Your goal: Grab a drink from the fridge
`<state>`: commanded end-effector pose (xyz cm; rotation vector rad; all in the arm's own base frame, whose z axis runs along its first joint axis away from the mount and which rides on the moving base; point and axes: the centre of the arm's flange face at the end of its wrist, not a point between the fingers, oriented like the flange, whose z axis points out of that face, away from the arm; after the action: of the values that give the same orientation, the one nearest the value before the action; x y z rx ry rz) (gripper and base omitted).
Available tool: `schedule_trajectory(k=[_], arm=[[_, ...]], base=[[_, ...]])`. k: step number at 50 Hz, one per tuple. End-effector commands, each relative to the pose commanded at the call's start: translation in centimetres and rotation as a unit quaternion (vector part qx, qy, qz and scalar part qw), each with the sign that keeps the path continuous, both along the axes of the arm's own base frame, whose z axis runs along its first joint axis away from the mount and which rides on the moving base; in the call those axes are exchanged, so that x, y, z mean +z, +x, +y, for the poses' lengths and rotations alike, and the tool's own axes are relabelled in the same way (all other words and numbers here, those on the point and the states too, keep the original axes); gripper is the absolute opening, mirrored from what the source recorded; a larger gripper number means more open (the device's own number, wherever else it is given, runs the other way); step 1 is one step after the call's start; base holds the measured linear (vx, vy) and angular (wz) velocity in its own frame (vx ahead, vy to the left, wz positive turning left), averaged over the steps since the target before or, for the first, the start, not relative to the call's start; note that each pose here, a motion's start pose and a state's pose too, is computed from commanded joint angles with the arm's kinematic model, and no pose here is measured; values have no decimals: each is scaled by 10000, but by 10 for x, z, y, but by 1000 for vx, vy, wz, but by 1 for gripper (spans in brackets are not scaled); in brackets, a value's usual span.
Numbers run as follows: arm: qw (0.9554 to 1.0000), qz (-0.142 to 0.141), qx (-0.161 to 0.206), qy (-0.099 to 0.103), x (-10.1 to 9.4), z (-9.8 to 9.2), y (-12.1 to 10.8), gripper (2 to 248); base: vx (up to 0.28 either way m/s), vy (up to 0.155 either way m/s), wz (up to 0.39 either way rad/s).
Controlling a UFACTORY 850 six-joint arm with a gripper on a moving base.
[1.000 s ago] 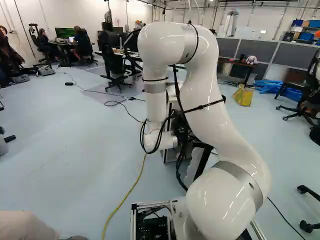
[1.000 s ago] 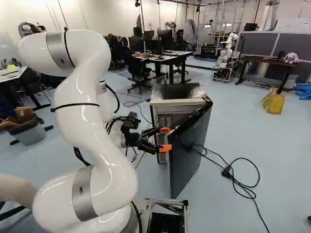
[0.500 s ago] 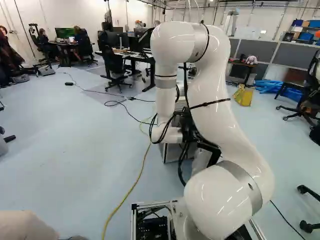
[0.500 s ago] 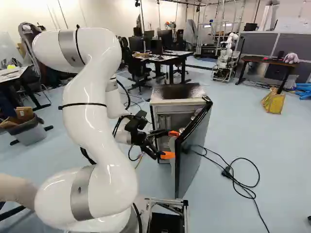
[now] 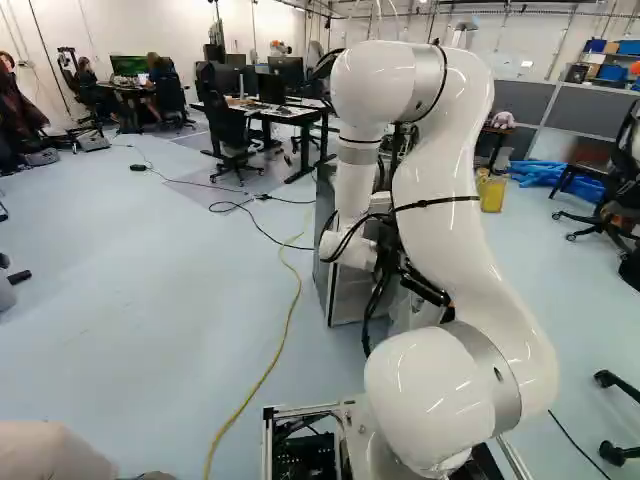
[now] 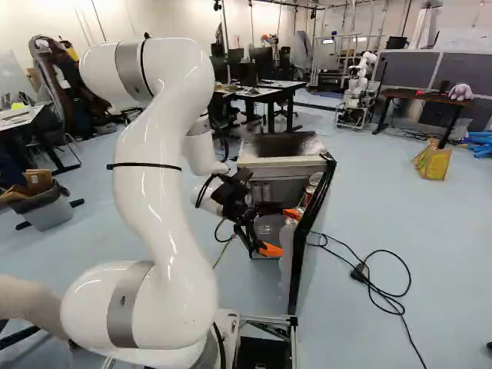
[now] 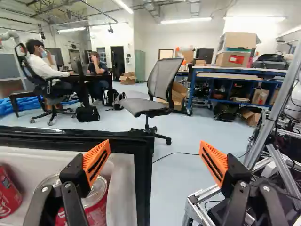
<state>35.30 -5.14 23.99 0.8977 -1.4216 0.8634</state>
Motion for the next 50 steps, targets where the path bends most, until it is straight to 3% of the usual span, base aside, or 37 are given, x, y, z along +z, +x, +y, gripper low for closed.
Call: schedule_trajectory(k=[19,50], arm=[[9956,-520,-770,91,10,-51,28,247],[9768,-1256,-1734,1,29,-140,65,247]], base=[[0,0,0],[0,0,0]])
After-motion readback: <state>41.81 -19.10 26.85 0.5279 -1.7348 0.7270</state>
